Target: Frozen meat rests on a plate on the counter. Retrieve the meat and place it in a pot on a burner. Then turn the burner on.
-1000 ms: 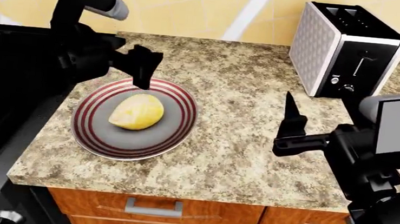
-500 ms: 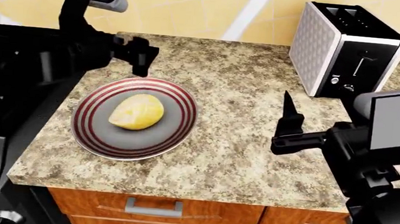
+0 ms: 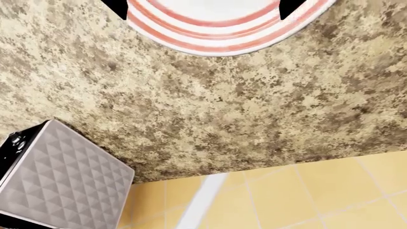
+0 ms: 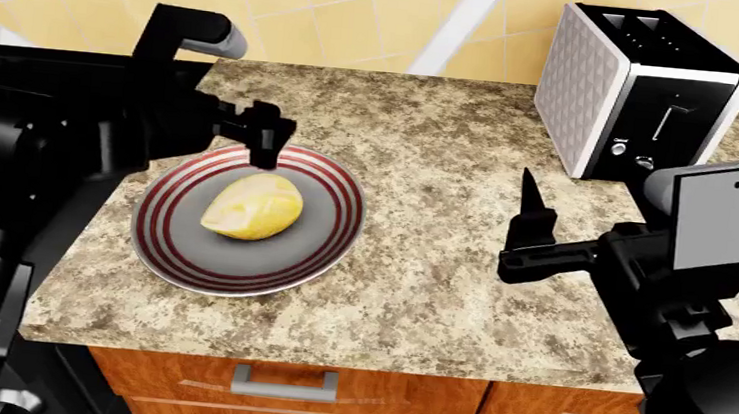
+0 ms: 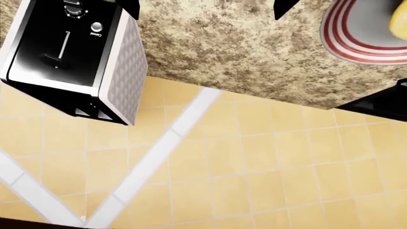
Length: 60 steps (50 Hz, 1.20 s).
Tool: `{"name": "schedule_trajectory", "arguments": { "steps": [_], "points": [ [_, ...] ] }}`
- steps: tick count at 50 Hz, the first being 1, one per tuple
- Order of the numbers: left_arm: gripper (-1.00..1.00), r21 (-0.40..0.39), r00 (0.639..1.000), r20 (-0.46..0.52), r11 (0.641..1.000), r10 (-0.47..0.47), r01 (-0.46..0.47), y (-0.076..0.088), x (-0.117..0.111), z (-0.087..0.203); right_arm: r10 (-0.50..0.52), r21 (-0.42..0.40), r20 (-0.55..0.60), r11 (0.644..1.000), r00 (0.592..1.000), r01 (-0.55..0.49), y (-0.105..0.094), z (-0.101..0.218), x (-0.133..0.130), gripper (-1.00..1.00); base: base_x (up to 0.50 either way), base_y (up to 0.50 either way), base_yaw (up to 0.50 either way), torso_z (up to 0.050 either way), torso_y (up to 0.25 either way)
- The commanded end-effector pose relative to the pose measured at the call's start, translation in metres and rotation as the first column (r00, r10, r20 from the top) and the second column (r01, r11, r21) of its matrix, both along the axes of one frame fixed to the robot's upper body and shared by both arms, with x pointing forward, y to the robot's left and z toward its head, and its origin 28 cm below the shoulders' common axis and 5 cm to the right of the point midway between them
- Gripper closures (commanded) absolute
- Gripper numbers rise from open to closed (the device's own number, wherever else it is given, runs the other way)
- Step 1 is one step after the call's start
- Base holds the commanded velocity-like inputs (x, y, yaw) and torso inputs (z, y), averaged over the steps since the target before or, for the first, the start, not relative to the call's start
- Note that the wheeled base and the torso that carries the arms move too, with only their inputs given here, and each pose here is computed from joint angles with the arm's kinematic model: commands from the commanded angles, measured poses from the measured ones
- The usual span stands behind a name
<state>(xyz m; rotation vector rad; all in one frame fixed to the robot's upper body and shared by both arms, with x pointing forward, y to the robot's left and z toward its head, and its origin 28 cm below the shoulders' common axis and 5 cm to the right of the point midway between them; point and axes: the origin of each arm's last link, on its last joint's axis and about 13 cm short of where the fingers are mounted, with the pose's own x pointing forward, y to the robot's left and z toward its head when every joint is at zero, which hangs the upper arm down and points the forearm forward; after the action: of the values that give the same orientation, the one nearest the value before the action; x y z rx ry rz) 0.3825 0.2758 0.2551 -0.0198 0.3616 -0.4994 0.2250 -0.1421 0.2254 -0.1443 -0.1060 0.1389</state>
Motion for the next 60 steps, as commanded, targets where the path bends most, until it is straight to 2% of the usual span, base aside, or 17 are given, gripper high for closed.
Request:
{"name": "schedule_trajectory", "arguments": {
  "steps": [1, 22, 60],
  "points": [
    [-1.0, 0.014, 1.0, -0.028, 1.0, -0.009, 0.01, -0.002, -0.001, -0.01, -0.003, 0.001, -0.005, 1.0, 1.0, 0.003, -0.001, -0.001, 0.001, -1.0, 0.0, 0.0, 0.0, 0.0, 0.0],
    [-1.0, 0.026, 0.996, -0.083, 0.999, -0.032, 0.035, -0.003, -0.012, -0.026, -0.007, 0.002, -0.009, 1.0, 1.0, 0.007, -0.002, -0.002, 0.0, -1.0, 0.0, 0.0, 0.0, 0.0, 0.0],
    [-1.0, 0.045, 0.99, -0.137, 0.998, -0.029, 0.036, -0.004, -0.01, -0.048, -0.004, 0.003, -0.018, 1.0, 1.0, 0.004, -0.004, -0.005, 0.002, -1.0, 0.0, 0.0, 0.0, 0.0, 0.0]
  ]
}}
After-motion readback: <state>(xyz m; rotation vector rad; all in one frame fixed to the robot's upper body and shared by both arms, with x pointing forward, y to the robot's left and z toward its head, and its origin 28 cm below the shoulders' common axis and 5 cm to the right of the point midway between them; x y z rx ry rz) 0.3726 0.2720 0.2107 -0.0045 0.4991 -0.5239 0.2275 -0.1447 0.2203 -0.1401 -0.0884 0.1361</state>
